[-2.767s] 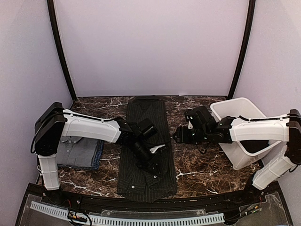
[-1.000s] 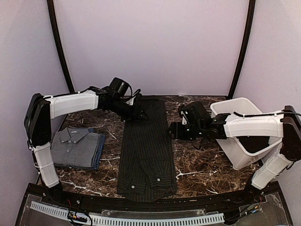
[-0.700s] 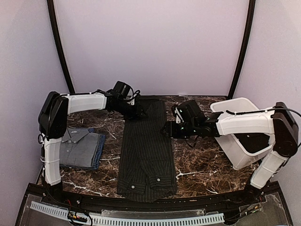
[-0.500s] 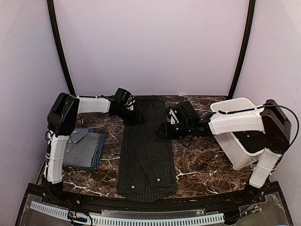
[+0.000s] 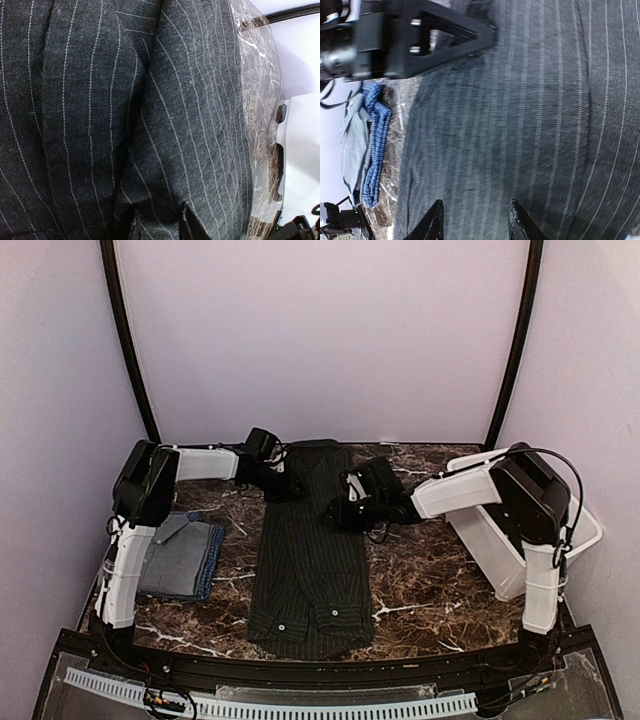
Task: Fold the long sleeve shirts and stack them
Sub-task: Fold the 1/3-folded shirt at the center of the board.
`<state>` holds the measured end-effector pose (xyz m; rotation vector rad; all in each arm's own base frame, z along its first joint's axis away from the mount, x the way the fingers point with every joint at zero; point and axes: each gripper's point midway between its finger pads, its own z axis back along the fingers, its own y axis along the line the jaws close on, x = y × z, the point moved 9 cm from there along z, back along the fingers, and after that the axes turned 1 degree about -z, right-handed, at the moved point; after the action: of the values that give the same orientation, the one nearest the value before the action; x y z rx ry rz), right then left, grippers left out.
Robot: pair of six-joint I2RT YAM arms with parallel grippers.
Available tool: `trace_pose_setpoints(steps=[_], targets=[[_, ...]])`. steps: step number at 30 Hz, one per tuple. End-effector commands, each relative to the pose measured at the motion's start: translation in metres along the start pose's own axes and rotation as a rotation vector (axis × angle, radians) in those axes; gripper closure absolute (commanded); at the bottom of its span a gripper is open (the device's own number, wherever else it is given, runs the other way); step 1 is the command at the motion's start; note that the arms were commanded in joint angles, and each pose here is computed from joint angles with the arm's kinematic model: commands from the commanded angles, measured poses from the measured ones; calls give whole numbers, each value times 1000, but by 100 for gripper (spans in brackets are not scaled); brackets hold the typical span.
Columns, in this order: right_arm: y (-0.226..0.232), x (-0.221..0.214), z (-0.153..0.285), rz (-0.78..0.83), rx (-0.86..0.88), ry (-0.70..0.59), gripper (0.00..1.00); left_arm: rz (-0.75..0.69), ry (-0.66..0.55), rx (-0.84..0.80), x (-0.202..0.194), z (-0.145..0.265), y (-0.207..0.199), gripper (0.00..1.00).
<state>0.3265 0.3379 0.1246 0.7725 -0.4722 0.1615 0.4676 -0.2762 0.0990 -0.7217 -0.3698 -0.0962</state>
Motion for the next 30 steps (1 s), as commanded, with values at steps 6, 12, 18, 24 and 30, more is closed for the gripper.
trace_pose_setpoints(steps=[6,12,18,24,30], targets=[[-38,15,-27,-96,73,55,61,37,10,66,11,-16,18,74],[-30,28,-14,-51,74,37,61,10,-4,57,28,-8,4,74],[-14,45,7,25,38,9,60,-57,-70,43,52,26,-29,72],[14,27,29,59,85,50,60,-95,-106,34,56,62,-53,65],[24,-31,42,57,106,120,60,-95,-97,6,24,98,-65,64]])
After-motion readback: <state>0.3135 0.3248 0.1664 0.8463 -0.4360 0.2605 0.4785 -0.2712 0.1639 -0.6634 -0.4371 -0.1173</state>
